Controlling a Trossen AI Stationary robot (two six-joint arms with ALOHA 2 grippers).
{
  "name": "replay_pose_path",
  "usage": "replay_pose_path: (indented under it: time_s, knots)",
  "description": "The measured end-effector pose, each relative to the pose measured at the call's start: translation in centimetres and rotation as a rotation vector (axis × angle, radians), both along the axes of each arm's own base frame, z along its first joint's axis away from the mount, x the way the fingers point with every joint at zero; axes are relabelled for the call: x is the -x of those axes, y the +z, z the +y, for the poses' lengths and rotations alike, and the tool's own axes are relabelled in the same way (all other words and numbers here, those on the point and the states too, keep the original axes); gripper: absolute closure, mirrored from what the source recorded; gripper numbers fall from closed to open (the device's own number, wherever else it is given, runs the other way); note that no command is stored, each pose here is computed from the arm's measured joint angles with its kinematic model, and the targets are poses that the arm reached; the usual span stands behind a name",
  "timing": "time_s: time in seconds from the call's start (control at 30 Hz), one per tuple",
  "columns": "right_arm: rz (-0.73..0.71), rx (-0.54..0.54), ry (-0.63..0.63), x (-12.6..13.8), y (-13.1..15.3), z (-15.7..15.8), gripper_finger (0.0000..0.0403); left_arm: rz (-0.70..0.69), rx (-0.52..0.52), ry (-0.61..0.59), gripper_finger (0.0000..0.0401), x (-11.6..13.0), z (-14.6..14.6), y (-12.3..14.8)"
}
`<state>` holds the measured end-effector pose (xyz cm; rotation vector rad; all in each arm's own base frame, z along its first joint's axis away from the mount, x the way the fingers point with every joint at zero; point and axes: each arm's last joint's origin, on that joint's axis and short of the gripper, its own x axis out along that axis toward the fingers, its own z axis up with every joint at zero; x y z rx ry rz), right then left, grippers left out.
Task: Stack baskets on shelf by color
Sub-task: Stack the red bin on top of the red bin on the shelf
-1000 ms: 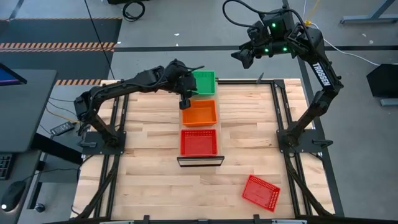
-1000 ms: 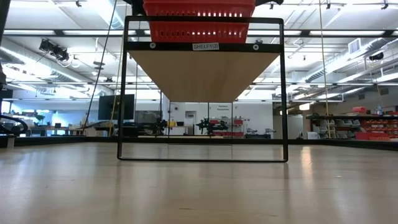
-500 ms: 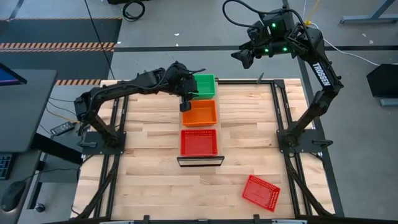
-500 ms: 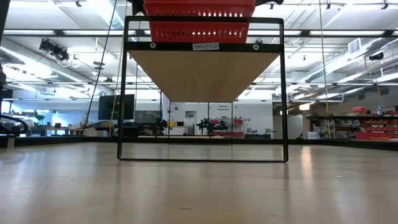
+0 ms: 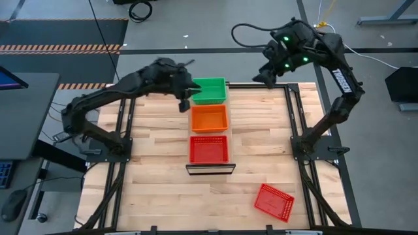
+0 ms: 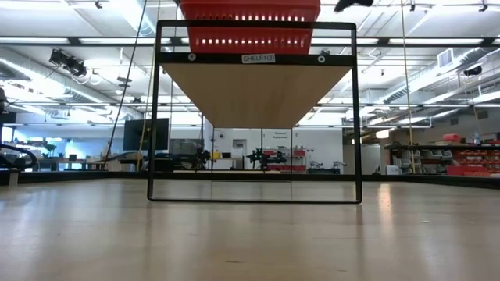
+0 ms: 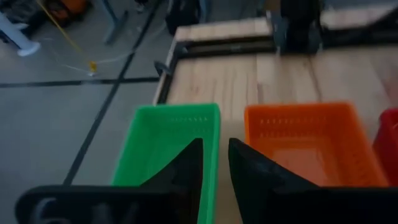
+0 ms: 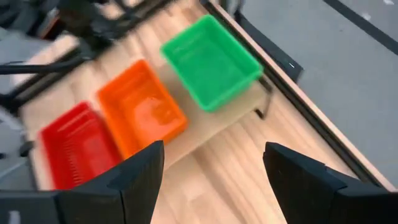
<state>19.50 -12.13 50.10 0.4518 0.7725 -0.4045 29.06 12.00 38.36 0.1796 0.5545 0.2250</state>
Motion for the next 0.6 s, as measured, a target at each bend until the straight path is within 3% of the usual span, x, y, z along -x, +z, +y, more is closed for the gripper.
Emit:
replay_pose_path:
  time_s: [0.17, 0.33, 0.6]
  knots:
    - [-0.017, -0.061, -0.006, 0.6, 0.0, 2.1, 0.0127, -0.120, 0.051, 0.018, 0.0313, 2.6, -1.4, 2.8]
    - [0.021, -0.164, -0.002, 0.5, -1.2, 4.7, 0.0134, -0.196, 0.075, -0.043, 0.0315, 3.5, -2.8, 4.2]
    - [0.260, -0.344, 0.058, -1.7, -6.5, 10.2, 0.0143, -0.209, 0.112, -0.177, 0.0319, 3.3, -4.8, 4.5]
